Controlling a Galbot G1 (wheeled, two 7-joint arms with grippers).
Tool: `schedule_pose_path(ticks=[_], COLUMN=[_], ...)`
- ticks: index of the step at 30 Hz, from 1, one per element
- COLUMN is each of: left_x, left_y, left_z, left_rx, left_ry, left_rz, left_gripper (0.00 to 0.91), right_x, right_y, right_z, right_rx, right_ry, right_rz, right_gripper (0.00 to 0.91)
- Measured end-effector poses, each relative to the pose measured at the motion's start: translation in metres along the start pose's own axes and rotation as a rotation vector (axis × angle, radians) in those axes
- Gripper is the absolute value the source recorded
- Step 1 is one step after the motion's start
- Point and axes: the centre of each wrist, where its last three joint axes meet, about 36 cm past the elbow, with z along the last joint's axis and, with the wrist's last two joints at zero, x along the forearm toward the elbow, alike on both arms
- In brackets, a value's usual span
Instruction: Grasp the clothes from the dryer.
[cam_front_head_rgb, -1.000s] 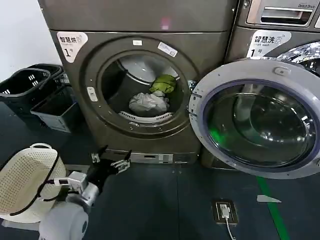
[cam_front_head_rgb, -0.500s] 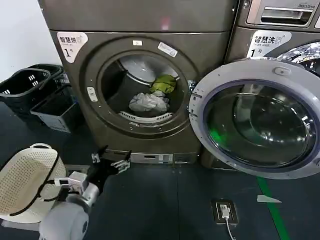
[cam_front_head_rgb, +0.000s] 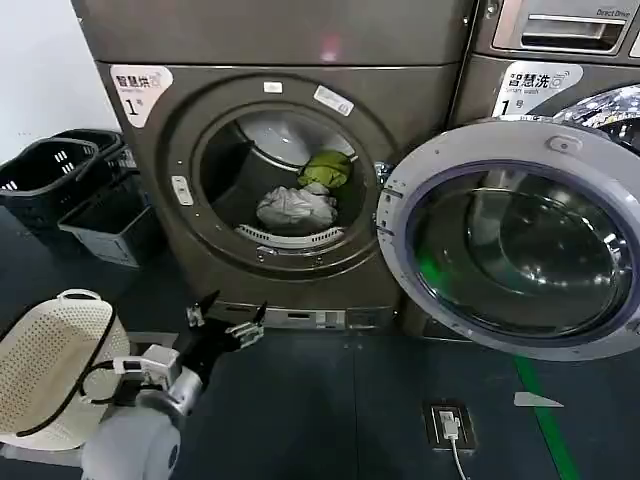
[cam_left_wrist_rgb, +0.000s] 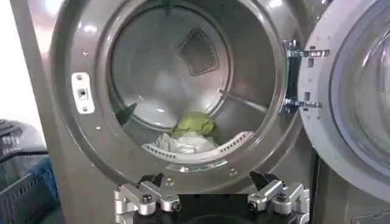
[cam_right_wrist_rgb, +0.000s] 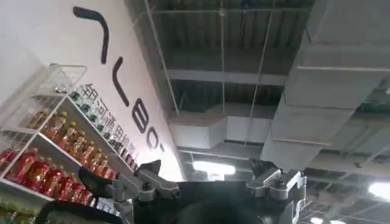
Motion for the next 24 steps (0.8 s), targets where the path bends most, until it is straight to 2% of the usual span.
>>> schedule_pose_path(ticks=[24], left_x=[0.0027], left_y=[-0.0017], left_z=[-0.0020], left_rx=[0.003], left_ry=[0.003], left_rz=[0.004], left_gripper=[0.907], right_x=[0.0014], right_y=[0.0014], right_z=[0.0061], right_rx=[-0.006], right_ry=[0.003], right_rz=[-0.010], right_gripper=[0.907])
